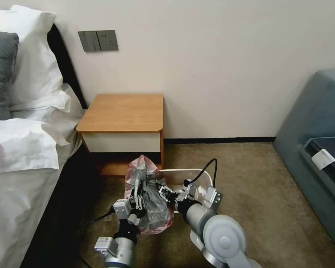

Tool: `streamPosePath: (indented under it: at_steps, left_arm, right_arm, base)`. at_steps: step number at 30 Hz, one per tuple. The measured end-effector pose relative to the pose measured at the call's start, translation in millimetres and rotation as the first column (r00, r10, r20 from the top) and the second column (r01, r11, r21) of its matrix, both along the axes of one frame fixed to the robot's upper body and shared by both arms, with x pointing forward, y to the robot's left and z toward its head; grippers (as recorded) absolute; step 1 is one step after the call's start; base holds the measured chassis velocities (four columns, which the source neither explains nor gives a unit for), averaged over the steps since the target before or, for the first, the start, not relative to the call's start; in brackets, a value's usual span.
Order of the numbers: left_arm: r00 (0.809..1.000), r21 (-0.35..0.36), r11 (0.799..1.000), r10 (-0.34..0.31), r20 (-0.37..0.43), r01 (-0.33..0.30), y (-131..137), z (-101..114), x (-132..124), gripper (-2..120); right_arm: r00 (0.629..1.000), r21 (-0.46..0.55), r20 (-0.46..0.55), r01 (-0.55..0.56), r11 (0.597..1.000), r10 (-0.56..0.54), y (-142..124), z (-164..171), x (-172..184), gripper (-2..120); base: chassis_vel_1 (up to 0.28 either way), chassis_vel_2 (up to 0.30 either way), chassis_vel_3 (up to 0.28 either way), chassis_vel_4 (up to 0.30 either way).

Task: Pick up the garbage bag from the table and place it over the trash can.

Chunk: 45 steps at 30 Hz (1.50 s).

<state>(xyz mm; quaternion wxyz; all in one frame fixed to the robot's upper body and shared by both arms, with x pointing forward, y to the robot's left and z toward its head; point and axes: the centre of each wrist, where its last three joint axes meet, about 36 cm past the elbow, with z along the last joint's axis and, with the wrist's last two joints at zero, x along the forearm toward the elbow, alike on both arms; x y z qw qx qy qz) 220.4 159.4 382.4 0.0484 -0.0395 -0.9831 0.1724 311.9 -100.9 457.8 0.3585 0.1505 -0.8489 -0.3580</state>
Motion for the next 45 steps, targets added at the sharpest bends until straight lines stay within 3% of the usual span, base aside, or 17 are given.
streamPosePath:
  at_steps: [6,9,11,28,37,45]
  left_arm:
    - [1.000,0.001,1.000,0.006,0.000,-0.006,1,0,0,9]
    - [1.000,-0.001,1.000,0.014,-0.003,-0.014,1,1,0,9]
    - [1.000,0.000,1.000,0.019,-0.004,-0.019,1,1,0,9]
    - [0.996,0.005,0.997,0.074,-0.043,-0.074,7,-4,5,9]
    - [0.998,-0.012,0.998,0.056,-0.041,-0.056,5,-4,1,9]
    - [0.998,-0.061,0.996,0.057,-0.034,-0.059,4,-1,0,9]
  right_arm:
    - [1.000,0.009,0.020,0.008,1.000,-0.008,0,1,-1,17]
    - [0.999,0.018,0.042,0.023,1.000,-0.023,0,1,-1,2]
    - [0.998,0.023,0.050,0.026,0.999,-0.027,0,2,-2,0]
    - [0.977,0.076,0.206,0.033,0.997,-0.048,-38,66,-29,0]
    - [0.946,-0.022,0.314,0.087,0.996,-0.076,-64,67,16,0]
    - [0.958,-0.102,0.265,0.142,0.985,-0.111,-76,67,27,0]
  base:
    - [0.000,0.000,0.000,0.000]
    - [0.000,0.000,0.000,0.000]
    - [0.000,0.000,0.000,0.000]
    - [0.000,0.000,0.000,0.000]
    - [0.000,0.000,0.000,0.000]
    - [0.000,0.000,0.000,0.000]
